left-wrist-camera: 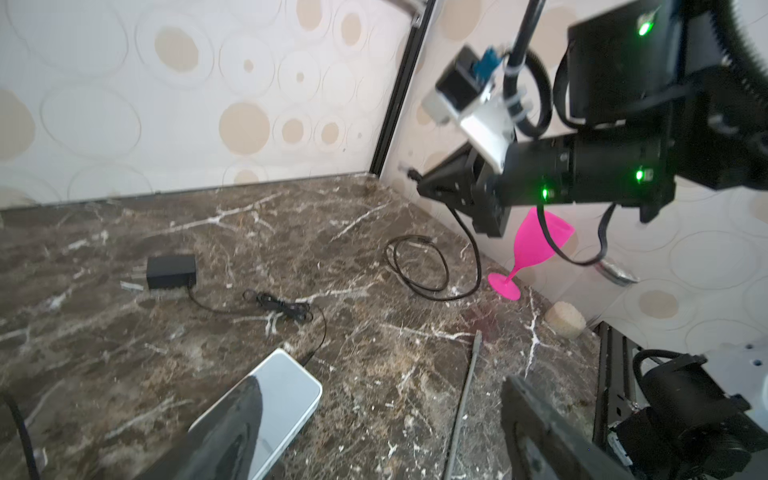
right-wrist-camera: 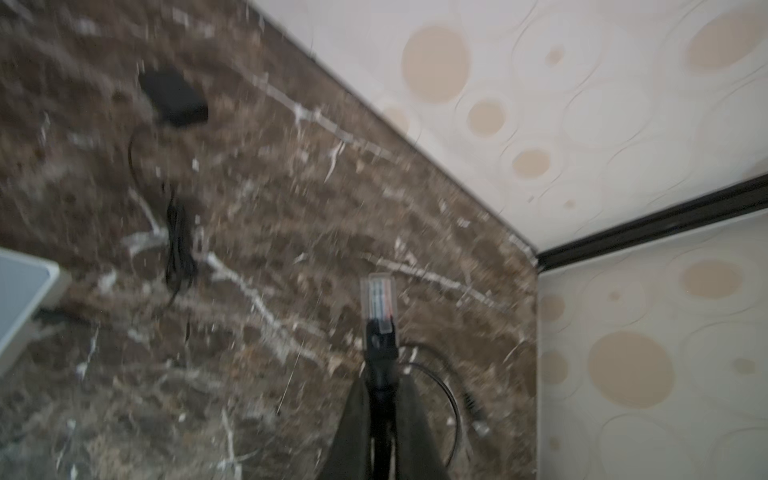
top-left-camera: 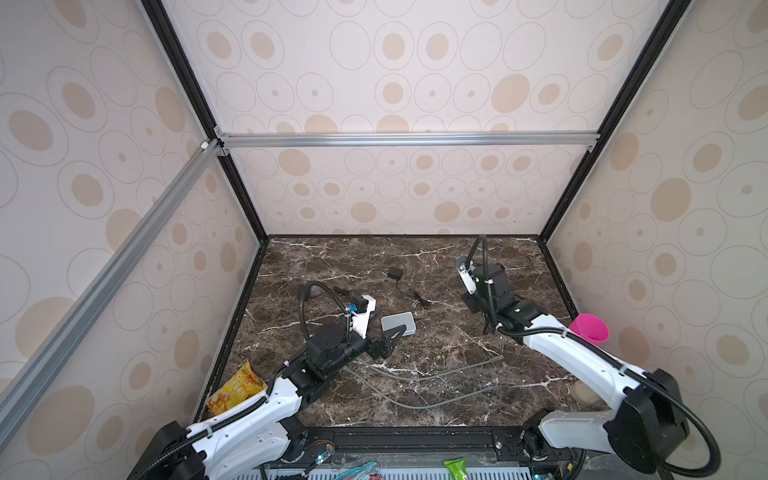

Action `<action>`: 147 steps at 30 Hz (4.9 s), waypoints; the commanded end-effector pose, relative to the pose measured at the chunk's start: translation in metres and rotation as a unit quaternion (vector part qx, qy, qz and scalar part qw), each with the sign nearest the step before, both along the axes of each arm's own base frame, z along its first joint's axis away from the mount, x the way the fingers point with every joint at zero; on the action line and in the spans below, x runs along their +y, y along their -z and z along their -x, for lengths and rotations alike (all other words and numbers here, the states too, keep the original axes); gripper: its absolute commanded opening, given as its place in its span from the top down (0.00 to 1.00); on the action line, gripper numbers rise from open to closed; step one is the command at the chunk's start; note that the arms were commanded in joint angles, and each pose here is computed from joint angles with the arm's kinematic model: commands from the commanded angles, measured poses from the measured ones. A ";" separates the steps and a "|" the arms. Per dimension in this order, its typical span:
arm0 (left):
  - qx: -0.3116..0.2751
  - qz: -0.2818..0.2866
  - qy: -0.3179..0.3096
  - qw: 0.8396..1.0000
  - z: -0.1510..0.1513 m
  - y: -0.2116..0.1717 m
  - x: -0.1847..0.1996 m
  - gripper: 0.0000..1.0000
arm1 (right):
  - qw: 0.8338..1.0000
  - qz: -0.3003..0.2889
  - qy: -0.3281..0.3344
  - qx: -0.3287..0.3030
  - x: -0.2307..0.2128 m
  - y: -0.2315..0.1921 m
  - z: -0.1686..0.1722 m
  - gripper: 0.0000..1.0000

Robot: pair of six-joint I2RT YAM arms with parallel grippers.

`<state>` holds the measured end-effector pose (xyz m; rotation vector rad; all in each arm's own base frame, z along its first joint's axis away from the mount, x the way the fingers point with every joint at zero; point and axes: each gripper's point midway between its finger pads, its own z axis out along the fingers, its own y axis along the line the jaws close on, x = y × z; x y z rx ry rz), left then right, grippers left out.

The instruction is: Insert the plug into the switch port

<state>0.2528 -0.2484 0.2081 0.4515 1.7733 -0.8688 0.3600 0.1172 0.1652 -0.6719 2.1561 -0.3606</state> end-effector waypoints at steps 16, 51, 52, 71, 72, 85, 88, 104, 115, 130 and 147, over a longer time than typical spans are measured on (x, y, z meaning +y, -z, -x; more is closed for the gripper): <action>0.139 -0.117 0.030 0.983 -0.119 0.091 -0.053 0.17 | 0.986 -0.157 -0.013 0.057 0.020 0.029 0.044 1.00; 0.118 -0.595 0.323 0.727 -0.076 0.171 -0.031 0.02 | 0.975 -0.212 -0.048 -0.036 0.014 -0.019 0.070 1.00; 0.125 -0.588 0.327 0.729 -0.077 0.172 -0.033 0.02 | 0.975 -0.212 -0.048 -0.036 0.013 -0.019 0.071 1.00; 0.257 -0.490 0.310 0.773 -0.073 0.181 -0.039 0.24 | 0.976 -0.211 -0.048 -0.034 0.013 -0.020 0.072 1.00; 0.257 -0.488 0.302 0.777 -0.075 0.179 -0.040 0.24 | 0.976 -0.211 -0.048 -0.035 0.013 -0.020 0.072 1.00; 0.288 -0.439 0.043 0.850 -0.149 0.154 -0.026 0.29 | 0.975 -0.215 -0.050 -0.038 0.012 -0.023 0.074 1.00; 0.310 -0.419 0.000 0.853 -0.155 0.152 -0.025 0.27 | 0.974 -0.216 -0.052 -0.039 0.013 -0.023 0.074 1.00; 0.377 -0.271 -0.069 0.883 -0.157 0.151 -0.025 0.21 | 0.974 -0.217 -0.055 -0.034 0.013 -0.023 0.077 1.00; 0.364 -0.225 -0.085 0.900 -0.149 0.140 -0.003 0.21 | 0.974 -0.217 -0.064 -0.028 0.017 -0.019 0.076 1.00; 0.170 -0.058 -0.008 0.984 -0.139 0.075 -0.032 0.31 | 0.956 -0.219 -0.170 0.098 0.090 -0.019 0.039 1.00; 0.139 -0.065 -0.006 0.988 -0.121 0.084 -0.021 0.28 | 0.949 -0.129 -0.164 0.235 0.100 0.087 0.050 1.00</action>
